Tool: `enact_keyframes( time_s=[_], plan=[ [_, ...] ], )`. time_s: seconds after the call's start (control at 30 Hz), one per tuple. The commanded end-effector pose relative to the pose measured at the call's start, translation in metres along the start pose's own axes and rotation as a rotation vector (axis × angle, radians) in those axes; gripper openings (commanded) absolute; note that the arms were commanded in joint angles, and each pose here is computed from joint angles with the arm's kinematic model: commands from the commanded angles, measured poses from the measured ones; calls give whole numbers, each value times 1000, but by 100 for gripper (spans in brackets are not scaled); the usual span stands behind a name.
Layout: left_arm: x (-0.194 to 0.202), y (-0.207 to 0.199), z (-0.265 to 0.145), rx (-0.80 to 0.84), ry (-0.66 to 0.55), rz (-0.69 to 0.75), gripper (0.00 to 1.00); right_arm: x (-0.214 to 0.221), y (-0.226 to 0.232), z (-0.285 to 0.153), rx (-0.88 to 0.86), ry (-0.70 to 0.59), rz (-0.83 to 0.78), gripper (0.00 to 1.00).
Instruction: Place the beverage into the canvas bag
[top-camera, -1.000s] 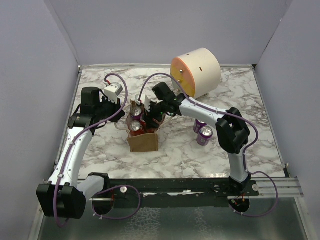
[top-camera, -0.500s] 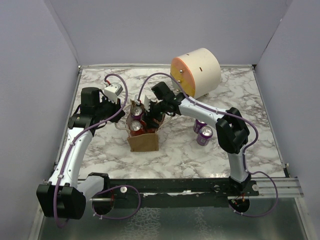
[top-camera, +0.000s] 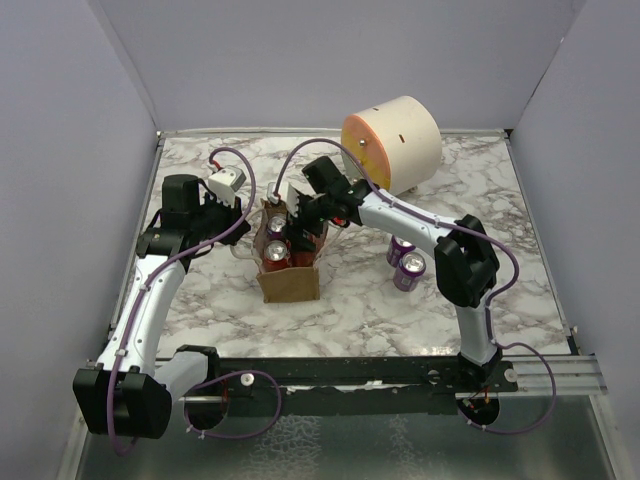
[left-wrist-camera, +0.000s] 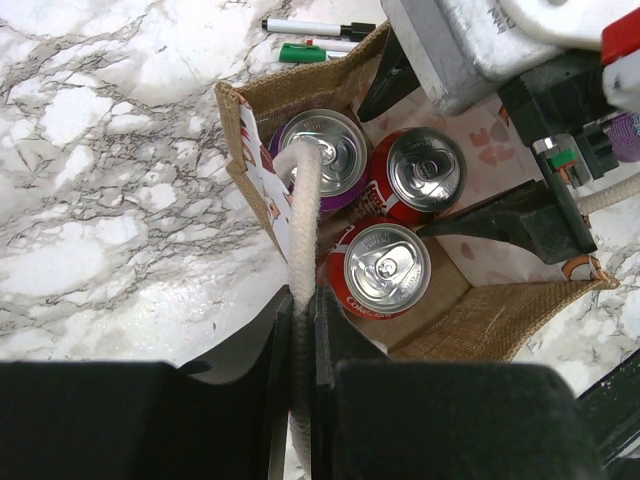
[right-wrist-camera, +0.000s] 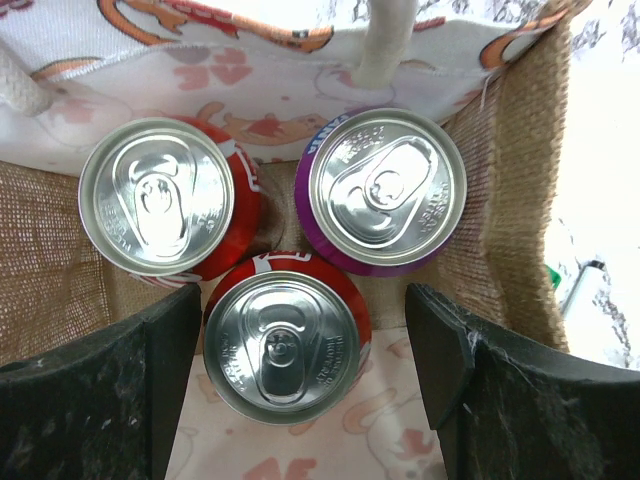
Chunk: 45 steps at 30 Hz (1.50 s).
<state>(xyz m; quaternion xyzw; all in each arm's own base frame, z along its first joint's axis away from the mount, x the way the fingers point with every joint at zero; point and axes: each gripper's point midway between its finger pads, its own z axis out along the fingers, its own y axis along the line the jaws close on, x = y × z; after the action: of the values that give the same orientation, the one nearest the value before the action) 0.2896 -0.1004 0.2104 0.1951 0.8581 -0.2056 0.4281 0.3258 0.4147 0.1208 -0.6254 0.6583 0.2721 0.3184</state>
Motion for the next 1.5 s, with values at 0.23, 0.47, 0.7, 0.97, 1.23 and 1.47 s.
enact_keyframes(
  time_s=[0.23,0.47,0.7,0.97,1.23,1.47],
  plan=[
    [1,-6,1,42,-2,-1,0,-47,-10,-31,46,-85,-34,82],
    [-1,-3,1,24,-6,-10,0,-74,-1,-55,42,-151,-41,79],
    [-4,-1,2,10,-2,-31,0,-94,9,-84,64,-216,-57,77],
    [-6,-2,1,14,-24,-9,0,-88,10,-123,175,-233,-92,76],
    [-5,-2,2,23,-23,-5,0,-79,23,-177,266,-255,-146,77],
    [-5,-5,1,37,-31,15,0,-41,13,-228,358,-272,-45,77]
  ],
)
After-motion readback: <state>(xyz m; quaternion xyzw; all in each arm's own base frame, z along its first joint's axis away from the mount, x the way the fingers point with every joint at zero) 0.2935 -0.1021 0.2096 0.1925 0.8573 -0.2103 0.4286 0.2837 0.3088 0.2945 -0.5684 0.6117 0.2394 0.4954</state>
